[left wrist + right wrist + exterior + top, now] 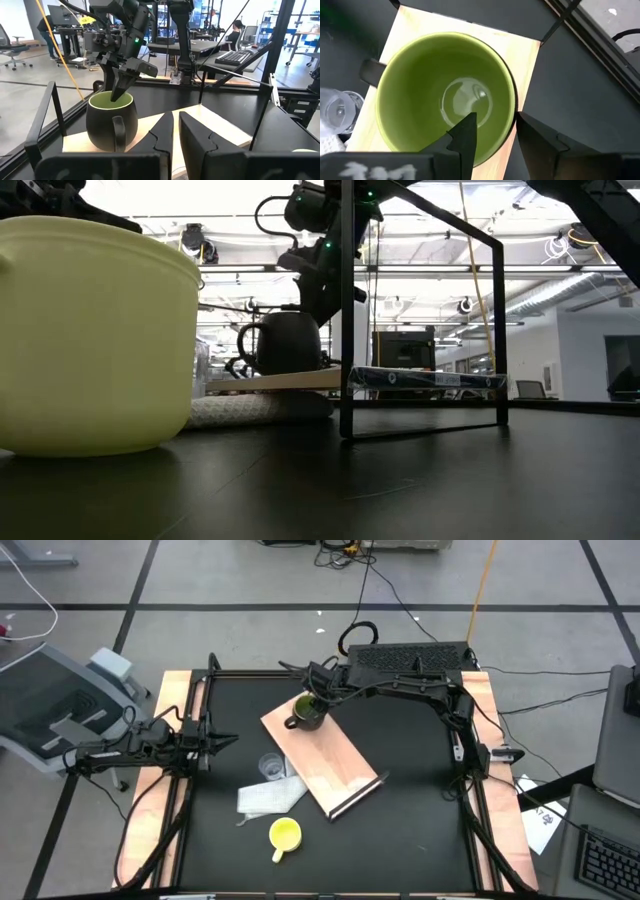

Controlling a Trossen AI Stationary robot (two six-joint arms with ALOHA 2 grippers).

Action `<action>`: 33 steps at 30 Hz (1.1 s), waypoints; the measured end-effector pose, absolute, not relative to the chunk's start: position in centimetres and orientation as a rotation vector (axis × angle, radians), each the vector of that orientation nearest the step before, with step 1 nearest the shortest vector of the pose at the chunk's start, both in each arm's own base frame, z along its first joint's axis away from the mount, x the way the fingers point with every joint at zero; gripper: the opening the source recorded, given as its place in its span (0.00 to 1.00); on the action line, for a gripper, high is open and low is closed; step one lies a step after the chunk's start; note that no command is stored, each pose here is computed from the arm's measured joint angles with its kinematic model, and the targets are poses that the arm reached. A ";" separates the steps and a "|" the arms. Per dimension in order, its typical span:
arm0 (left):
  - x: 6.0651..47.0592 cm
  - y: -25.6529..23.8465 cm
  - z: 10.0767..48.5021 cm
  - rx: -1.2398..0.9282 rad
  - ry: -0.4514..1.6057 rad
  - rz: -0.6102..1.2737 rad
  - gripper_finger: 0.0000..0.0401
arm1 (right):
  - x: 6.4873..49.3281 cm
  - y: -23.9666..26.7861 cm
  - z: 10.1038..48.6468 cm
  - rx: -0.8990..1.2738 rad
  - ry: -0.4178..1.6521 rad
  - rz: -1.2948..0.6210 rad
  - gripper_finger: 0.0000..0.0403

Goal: Stack small to large cups/mugs on shelf
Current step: Put the black mug on the shelf

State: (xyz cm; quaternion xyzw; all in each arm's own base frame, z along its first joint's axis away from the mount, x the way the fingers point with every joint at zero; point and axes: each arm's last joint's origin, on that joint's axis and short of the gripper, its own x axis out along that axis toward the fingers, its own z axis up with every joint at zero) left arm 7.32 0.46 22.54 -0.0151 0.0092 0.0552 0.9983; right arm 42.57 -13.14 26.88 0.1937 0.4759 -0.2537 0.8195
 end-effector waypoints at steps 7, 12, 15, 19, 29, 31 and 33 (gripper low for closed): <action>7.3 0.5 22.5 -0.030 0.019 0.111 0.08 | 42.5 -13.1 26.9 0.403 1.021 -0.533 0.32; 7.3 0.5 22.5 -0.030 0.019 0.111 0.08 | 42.5 -13.0 26.8 0.388 1.036 -0.524 0.32; 7.3 0.5 22.5 -0.030 0.020 0.111 0.08 | 42.5 -13.0 26.8 0.379 1.040 -0.518 0.32; 7.3 0.5 22.5 -0.030 0.021 0.111 0.08 | 42.5 -12.9 26.8 0.374 1.041 -0.493 0.33; 7.3 0.5 22.5 -0.030 0.021 0.111 0.08 | 42.7 -12.8 26.8 0.402 1.022 -0.491 0.53; 7.3 0.5 22.5 -0.030 0.021 0.111 0.08 | 42.7 -12.8 26.8 0.407 1.019 -0.493 0.56; 7.3 0.5 22.5 -0.030 0.022 0.111 0.08 | 42.7 -12.8 26.8 0.407 1.019 -0.493 0.58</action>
